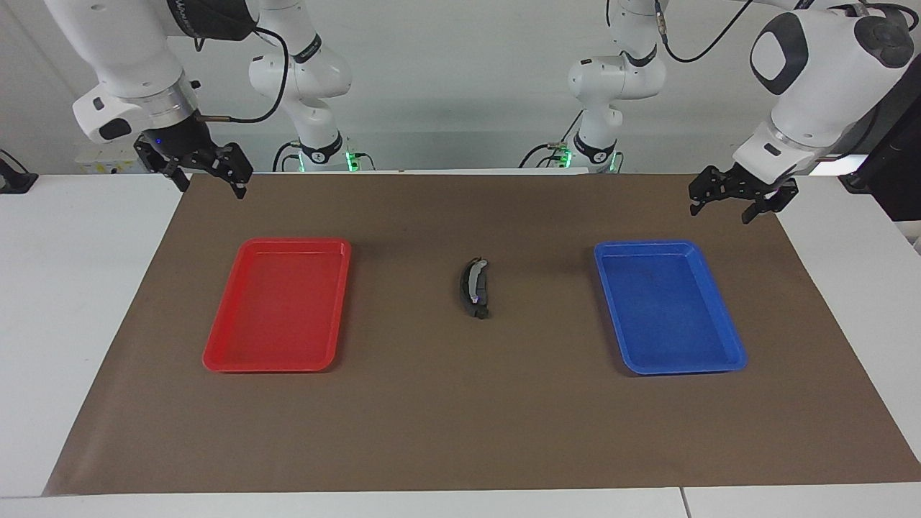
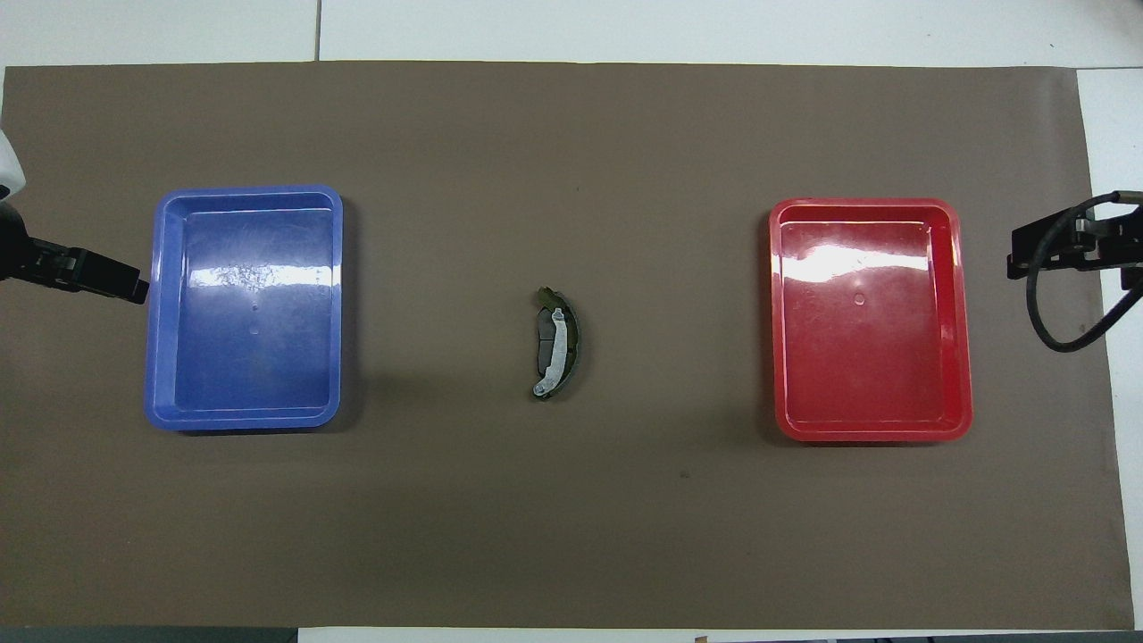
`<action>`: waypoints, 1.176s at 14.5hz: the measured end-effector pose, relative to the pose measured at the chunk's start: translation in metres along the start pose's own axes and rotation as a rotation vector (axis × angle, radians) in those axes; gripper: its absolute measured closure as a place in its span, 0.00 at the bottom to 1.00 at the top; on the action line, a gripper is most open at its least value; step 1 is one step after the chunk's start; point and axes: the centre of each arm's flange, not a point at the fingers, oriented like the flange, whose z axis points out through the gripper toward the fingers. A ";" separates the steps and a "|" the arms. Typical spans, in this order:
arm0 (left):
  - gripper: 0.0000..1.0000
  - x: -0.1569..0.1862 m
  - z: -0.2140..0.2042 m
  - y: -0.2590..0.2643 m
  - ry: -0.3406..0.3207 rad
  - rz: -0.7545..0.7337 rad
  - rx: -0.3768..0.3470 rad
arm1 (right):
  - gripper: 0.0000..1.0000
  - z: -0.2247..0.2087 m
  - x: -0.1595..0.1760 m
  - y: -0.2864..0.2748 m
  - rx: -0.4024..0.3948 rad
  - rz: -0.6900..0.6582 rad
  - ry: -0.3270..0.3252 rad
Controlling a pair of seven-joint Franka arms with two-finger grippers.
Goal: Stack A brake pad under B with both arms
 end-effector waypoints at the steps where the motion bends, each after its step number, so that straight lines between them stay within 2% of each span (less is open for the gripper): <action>1: 0.00 0.000 0.000 0.000 0.000 0.000 0.000 | 0.00 0.000 0.000 -0.001 0.000 -0.001 -0.001; 13: 0.00 0.000 0.000 0.000 0.002 0.000 0.000 | 0.00 -0.001 -0.002 -0.008 -0.001 -0.016 0.002; 17: 0.00 0.000 0.000 0.000 0.002 0.000 0.000 | 0.00 -0.001 -0.005 -0.008 -0.002 -0.034 -0.018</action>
